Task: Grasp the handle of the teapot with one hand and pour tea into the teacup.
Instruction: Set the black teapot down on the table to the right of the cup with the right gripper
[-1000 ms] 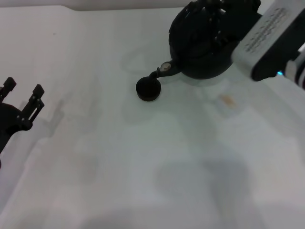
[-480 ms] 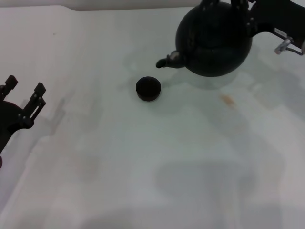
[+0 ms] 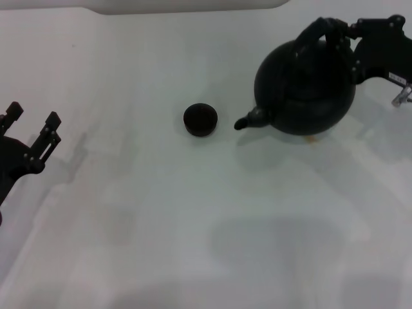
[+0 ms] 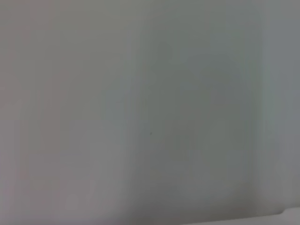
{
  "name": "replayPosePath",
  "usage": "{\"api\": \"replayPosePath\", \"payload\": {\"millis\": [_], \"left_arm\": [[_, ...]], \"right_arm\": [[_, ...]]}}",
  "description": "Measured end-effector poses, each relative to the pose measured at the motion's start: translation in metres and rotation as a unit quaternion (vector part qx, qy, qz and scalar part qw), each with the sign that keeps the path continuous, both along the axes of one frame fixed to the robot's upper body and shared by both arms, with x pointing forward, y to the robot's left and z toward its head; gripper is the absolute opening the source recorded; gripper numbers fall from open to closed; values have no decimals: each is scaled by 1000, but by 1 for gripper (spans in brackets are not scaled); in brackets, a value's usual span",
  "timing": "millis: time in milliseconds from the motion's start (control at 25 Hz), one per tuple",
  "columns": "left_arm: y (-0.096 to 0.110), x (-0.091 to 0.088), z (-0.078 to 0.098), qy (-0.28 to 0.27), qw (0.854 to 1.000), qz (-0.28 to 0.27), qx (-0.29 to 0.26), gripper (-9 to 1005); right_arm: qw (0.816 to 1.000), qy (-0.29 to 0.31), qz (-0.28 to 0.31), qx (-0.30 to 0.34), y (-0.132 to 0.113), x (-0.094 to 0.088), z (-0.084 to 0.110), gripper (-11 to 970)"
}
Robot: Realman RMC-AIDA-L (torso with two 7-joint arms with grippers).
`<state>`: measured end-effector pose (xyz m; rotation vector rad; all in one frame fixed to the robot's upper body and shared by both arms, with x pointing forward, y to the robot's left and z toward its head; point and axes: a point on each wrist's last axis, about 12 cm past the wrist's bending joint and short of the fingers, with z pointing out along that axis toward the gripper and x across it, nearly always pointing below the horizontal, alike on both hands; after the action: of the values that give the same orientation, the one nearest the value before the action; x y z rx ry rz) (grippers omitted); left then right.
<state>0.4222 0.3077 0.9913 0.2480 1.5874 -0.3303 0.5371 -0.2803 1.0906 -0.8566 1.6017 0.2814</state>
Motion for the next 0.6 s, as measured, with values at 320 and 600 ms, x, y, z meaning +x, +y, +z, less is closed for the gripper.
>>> {"api": "replayPosePath", "payload": {"millis": [320, 600], "left_arm": [[-1, 0, 1, -4, 1000, -3, 0, 705], [-1, 0, 1, -4, 1000, -4, 0, 706]], "right_arm": [[1000, -12, 7, -9, -15, -8, -10, 106], [1000, -7, 6, -10, -21, -8, -18, 114]]}}
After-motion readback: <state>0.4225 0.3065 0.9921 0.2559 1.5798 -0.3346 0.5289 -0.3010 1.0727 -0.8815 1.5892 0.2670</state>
